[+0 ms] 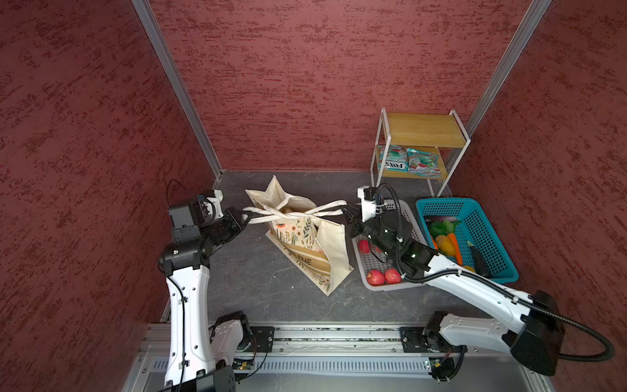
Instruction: Place the food into the grocery bag and tie it
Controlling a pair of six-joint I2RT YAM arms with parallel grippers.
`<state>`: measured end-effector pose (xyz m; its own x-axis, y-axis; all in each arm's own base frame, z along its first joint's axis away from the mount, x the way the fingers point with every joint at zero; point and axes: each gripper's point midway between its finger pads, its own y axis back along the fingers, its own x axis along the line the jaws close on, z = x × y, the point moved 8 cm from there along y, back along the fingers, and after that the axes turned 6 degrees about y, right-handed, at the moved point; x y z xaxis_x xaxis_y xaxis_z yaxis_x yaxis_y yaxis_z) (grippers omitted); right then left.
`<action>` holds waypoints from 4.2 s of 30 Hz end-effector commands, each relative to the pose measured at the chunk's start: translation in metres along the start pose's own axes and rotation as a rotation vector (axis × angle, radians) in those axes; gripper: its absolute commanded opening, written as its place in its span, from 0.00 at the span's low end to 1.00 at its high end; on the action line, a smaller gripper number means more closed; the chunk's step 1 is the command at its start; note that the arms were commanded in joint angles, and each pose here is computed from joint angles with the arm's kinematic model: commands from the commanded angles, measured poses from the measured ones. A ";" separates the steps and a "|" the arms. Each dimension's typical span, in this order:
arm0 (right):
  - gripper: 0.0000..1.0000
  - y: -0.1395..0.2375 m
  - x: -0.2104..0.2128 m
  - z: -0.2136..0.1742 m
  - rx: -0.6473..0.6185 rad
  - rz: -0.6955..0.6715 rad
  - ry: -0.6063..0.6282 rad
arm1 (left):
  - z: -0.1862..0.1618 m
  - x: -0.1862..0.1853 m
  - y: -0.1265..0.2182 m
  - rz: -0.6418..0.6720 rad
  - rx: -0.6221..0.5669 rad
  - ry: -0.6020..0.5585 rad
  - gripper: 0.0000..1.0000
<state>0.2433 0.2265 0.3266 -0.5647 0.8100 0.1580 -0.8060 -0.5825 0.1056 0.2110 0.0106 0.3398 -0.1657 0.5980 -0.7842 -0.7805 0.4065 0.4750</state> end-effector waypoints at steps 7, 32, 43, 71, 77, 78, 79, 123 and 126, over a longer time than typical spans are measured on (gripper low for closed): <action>0.00 0.055 -0.136 -0.005 -0.045 -0.793 -0.070 | 0.054 0.064 0.030 0.477 -0.409 0.028 0.00; 0.20 -0.026 -0.056 0.010 -0.002 0.031 0.226 | 0.021 -0.002 -0.031 -0.029 -0.034 -0.139 0.00; 0.45 -0.051 -0.058 0.019 0.041 0.021 0.292 | 0.018 -0.008 -0.031 -0.055 -0.006 -0.156 0.00; 0.41 -0.099 -0.014 0.013 0.176 0.306 0.383 | 0.010 -0.034 -0.025 -0.147 0.042 -0.193 0.00; 0.10 -0.100 -0.011 0.017 0.148 0.321 0.347 | 0.003 -0.039 -0.026 -0.183 0.071 -0.200 0.00; 0.12 -0.099 -0.011 0.017 0.143 0.321 0.346 | 0.003 -0.040 -0.026 -0.184 0.073 -0.201 0.00; 0.19 -0.099 -0.010 0.017 0.140 0.318 0.345 | 0.002 -0.040 -0.026 -0.186 0.075 -0.203 0.00; 0.59 -0.087 0.005 0.022 0.221 0.343 0.187 | -0.003 -0.064 -0.007 -0.217 0.048 -0.282 0.00; 0.63 -0.087 0.003 0.021 0.179 0.330 0.247 | -0.004 -0.067 -0.007 -0.225 0.051 -0.291 0.00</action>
<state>0.3191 0.2776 0.3244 -0.8206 0.5621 0.1035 -0.5044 -0.7974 0.3314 0.2315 -0.0295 0.3757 0.1253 0.6544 -0.7457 -0.7498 0.5546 0.3608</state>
